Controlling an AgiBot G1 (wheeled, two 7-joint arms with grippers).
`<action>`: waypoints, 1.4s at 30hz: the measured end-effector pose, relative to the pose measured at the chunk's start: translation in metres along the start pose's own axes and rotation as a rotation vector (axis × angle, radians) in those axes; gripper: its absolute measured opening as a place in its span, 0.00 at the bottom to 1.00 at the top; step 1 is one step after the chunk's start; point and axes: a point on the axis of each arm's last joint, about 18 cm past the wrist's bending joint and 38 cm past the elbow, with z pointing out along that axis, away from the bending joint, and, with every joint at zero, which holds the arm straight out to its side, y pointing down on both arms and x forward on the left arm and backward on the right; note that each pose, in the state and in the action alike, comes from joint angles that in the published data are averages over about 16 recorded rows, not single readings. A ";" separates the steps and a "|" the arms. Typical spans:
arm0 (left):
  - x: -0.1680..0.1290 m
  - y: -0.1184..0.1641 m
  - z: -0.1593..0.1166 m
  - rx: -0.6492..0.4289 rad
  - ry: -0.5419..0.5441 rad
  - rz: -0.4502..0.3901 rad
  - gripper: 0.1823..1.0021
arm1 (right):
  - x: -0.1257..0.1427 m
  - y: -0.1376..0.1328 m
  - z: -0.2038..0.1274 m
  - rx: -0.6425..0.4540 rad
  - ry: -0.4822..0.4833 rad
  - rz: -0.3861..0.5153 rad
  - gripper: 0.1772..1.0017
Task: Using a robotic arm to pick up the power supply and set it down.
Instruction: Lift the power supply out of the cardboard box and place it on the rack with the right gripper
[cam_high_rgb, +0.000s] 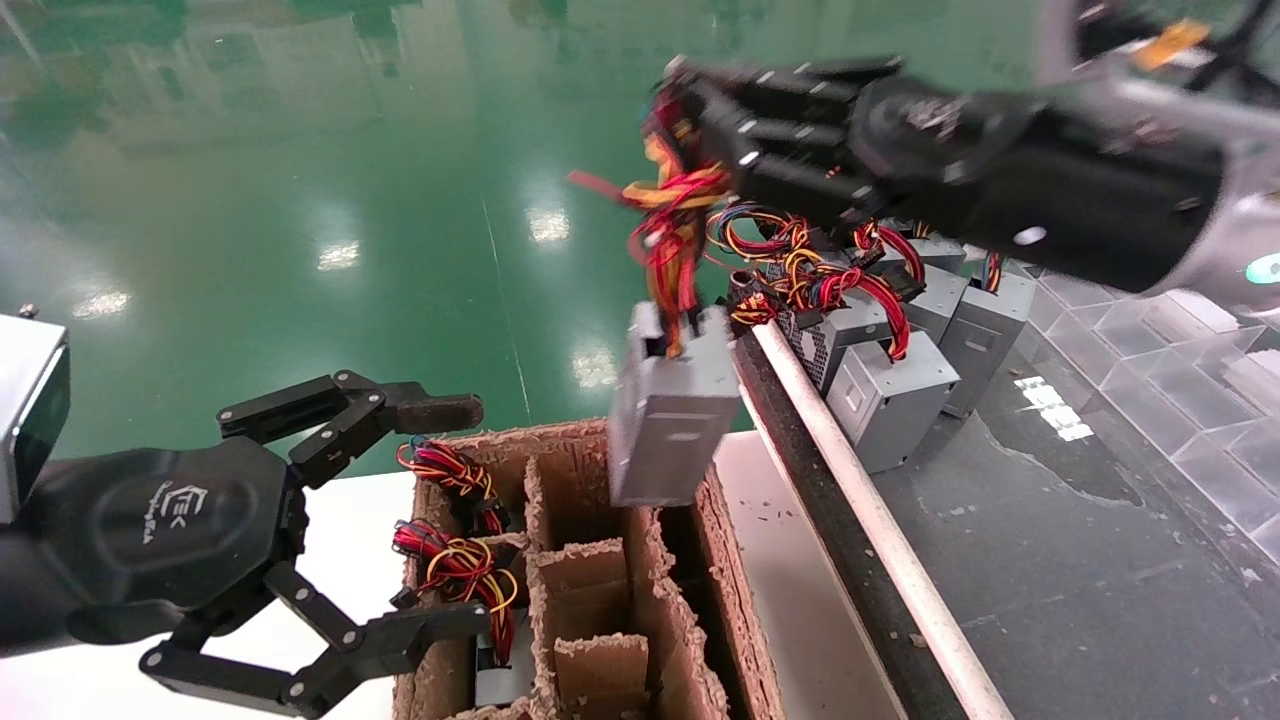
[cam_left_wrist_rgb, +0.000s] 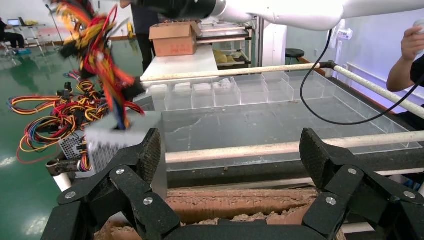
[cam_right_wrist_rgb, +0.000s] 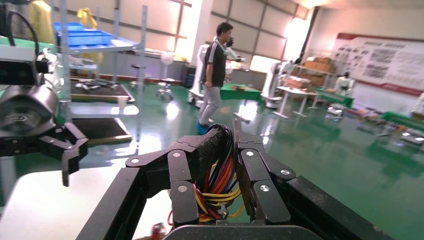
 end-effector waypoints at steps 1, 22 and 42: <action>0.000 0.000 0.000 0.000 0.000 0.000 1.00 | 0.002 -0.004 -0.005 0.003 0.009 -0.008 0.02; 0.000 0.000 0.000 0.000 0.000 0.000 1.00 | -0.005 -0.057 -0.144 -0.003 0.228 -0.111 0.02; 0.000 0.000 0.000 0.000 0.000 0.000 1.00 | -0.045 -0.031 -0.225 -0.101 0.417 -0.040 0.02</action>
